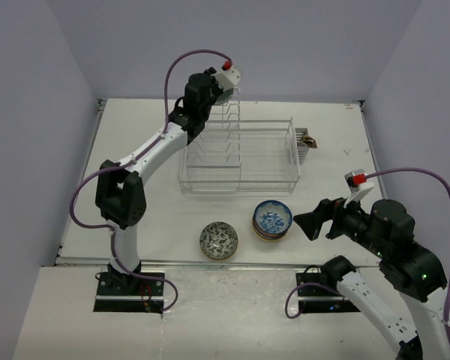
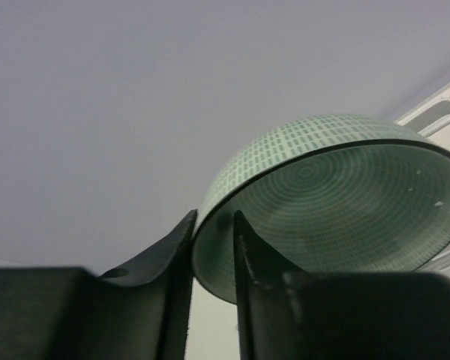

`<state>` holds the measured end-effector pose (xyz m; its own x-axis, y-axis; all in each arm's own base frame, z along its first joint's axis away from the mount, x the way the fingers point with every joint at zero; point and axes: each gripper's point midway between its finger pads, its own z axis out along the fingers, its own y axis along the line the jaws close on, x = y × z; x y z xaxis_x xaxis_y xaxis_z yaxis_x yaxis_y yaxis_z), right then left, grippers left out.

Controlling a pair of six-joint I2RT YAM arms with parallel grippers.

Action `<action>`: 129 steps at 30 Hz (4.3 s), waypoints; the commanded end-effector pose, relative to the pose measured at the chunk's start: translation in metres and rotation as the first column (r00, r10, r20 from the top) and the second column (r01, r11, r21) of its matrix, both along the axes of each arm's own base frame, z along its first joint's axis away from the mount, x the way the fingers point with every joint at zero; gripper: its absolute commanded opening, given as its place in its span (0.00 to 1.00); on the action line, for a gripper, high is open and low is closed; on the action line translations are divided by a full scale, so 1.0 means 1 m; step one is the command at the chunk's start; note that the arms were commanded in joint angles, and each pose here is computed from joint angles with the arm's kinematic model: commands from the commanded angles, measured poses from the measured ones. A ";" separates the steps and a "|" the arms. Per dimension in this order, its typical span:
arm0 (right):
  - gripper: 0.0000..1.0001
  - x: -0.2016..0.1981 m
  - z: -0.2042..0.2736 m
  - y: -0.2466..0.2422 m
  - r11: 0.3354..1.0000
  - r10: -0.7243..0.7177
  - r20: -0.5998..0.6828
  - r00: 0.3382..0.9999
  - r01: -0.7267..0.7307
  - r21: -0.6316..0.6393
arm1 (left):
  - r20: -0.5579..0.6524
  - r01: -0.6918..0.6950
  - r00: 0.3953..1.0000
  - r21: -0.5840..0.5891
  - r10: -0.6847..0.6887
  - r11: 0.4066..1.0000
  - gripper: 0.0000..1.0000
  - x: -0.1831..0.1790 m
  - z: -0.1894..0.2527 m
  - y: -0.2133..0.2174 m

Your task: Unload the bowls from the dish rack

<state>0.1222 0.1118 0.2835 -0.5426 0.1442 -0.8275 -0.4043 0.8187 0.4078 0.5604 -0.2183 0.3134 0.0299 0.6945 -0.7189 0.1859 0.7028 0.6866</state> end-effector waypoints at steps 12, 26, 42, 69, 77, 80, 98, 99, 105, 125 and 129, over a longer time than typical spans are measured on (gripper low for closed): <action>0.99 0.000 0.009 0.002 1.000 0.028 0.034 0.999 -0.028 -0.007 | 0.078 0.049 0.996 -0.069 -0.043 0.996 0.00 -0.009 0.027 -0.001; 0.99 0.001 0.008 0.005 0.999 0.040 0.035 0.999 -0.040 -0.002 | 0.259 0.014 0.963 -0.345 0.081 0.938 0.00 -0.036 0.106 0.024; 0.99 0.008 0.008 0.008 0.999 0.030 0.040 0.999 -0.031 0.012 | 0.309 0.142 0.947 -0.634 0.081 0.760 0.00 -0.074 0.171 0.028; 0.99 0.010 0.027 0.025 0.992 0.079 0.049 0.996 -0.083 0.091 | -0.623 -0.056 0.546 -0.694 -0.561 0.717 0.00 -0.401 -0.059 0.005; 0.99 0.008 0.019 0.030 0.989 0.103 0.035 0.994 -0.106 0.106 | -0.771 -0.153 0.419 -0.581 -0.480 0.800 0.00 -0.412 -0.129 0.009; 0.99 0.008 0.014 0.028 0.991 0.098 0.027 0.995 -0.100 0.090 | -0.790 -0.162 0.408 -0.556 -0.458 0.815 0.00 -0.406 -0.147 0.005; 0.99 0.007 0.004 0.030 0.990 0.119 -0.004 0.993 -0.118 0.073 | -0.827 -0.148 0.399 -0.485 -0.397 0.862 0.00 -0.390 -0.187 -0.028; 0.99 0.007 0.003 0.031 0.990 0.122 -0.010 0.993 -0.121 0.072 | -0.828 -0.144 0.399 -0.482 -0.395 0.864 0.00 -0.391 -0.189 -0.029; 0.99 0.006 0.000 0.031 0.990 0.122 -0.015 0.992 -0.120 0.070 | -0.842 -0.150 0.403 -0.448 -0.359 0.882 0.00 -0.391 -0.201 -0.025; 0.99 0.005 0.001 0.031 0.989 0.127 -0.015 0.992 -0.126 0.072 | -0.825 -0.155 0.391 -0.496 -0.408 0.854 0.11 -0.395 -0.209 -0.032; 0.99 0.005 0.001 0.031 0.989 0.128 -0.017 0.992 -0.127 0.073 | -0.822 -0.153 0.388 -0.504 -0.417 0.850 0.16 -0.396 -0.210 -0.034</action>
